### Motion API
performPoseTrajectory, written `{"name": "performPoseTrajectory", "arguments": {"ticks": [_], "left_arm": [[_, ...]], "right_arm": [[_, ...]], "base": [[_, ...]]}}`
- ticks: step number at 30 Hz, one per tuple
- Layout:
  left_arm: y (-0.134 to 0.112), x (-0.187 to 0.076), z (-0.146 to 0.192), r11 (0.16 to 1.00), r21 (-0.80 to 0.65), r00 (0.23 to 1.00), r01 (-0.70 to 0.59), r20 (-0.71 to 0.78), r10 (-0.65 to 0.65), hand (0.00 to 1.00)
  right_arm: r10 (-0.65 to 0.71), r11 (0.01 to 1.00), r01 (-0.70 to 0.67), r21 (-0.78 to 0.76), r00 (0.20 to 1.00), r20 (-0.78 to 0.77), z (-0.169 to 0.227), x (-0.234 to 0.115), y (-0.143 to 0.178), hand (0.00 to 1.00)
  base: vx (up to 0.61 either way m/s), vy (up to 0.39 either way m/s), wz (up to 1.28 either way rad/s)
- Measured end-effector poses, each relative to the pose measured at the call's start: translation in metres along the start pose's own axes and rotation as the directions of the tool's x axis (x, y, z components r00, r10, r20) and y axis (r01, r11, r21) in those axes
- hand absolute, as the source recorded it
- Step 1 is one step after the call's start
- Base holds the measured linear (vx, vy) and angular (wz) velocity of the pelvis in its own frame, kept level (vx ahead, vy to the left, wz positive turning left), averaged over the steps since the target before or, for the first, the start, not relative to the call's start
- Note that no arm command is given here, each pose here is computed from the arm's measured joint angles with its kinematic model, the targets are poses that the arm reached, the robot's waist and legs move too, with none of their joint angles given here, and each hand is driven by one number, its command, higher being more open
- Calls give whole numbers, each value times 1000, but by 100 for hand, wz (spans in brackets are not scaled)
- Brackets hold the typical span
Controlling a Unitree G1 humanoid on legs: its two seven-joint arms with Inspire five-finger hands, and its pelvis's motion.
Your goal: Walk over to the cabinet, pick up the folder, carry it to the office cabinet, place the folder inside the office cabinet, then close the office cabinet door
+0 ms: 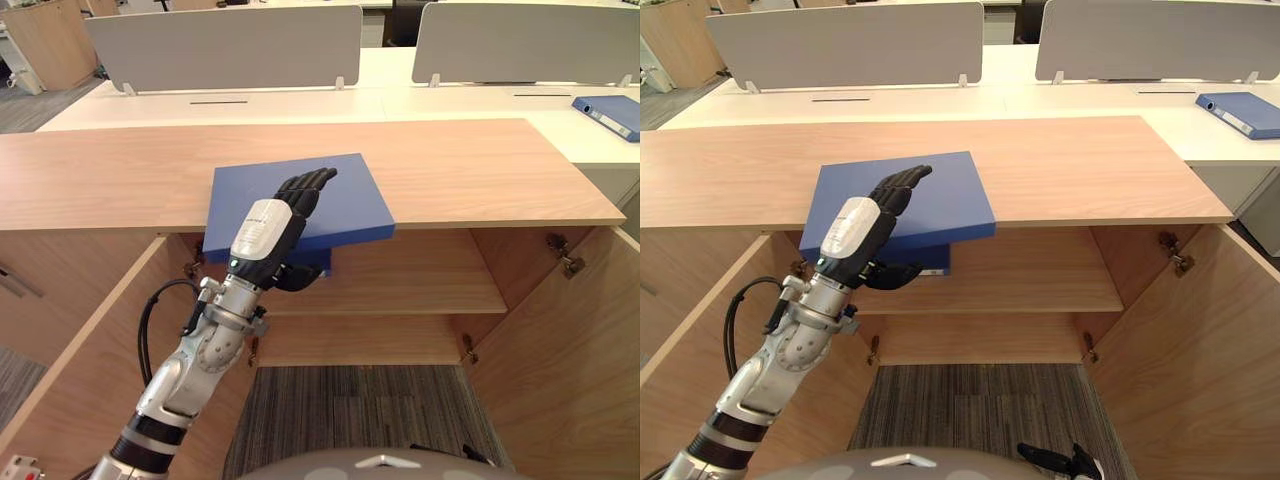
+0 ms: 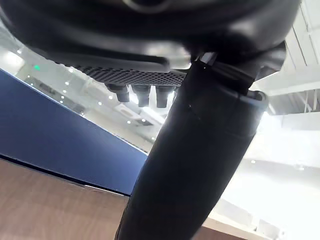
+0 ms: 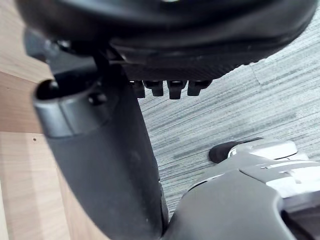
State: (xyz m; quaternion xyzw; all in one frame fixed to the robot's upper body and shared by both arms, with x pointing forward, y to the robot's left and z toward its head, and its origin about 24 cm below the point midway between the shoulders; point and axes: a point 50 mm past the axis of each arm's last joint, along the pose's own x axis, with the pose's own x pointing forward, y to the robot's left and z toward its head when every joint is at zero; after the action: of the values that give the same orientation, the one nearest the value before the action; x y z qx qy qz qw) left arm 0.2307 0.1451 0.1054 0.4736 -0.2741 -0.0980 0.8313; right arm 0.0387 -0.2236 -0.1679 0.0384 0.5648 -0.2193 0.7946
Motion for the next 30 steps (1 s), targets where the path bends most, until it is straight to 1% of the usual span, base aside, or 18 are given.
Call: {"name": "performPoseTrajectory", "arguments": {"ticks": [5,11,12,17,19,21,25,27,30], "left_arm": [[-6,-1,0,996,83,1000,13,4,-13,100],[-15,-4,-11,987,162,998,20,-70,-8,100],[-16,-4,-12,986,166,997,19,-76,-6,0],[-17,-5,-13,984,175,992,-11,-125,33,0],[-15,-5,-15,984,171,987,-44,-143,69,0],[-9,-4,-16,980,169,978,-106,-160,134,0],[-1,-3,-16,969,172,964,-180,-166,208,0],[3,-3,-16,962,143,946,-235,-196,260,0],[12,-2,-9,952,135,942,-274,-161,294,0]], "right_arm": [[2,1000,-2,-1,1000,5,2,0,1,100],[-2,1000,2,0,1000,2,0,0,0,100],[-3,1000,3,1,1000,2,1,0,0,100],[-13,1000,13,1,1000,3,1,0,0,100],[-14,1000,14,2,1000,5,1,0,0,100],[-14,1000,14,3,1000,9,2,0,0,100],[-13,1000,13,3,1000,10,3,0,0,100],[-13,1000,12,4,1000,11,3,0,0,100],[-11,1000,11,12,1000,16,5,0,1,100]], "base": [[0,0,0],[-44,7,-1],[-48,5,-1],[-25,3,-1],[-15,-2,0],[0,0,0],[0,0,0],[-32,-6,0],[0,0,0]]}}
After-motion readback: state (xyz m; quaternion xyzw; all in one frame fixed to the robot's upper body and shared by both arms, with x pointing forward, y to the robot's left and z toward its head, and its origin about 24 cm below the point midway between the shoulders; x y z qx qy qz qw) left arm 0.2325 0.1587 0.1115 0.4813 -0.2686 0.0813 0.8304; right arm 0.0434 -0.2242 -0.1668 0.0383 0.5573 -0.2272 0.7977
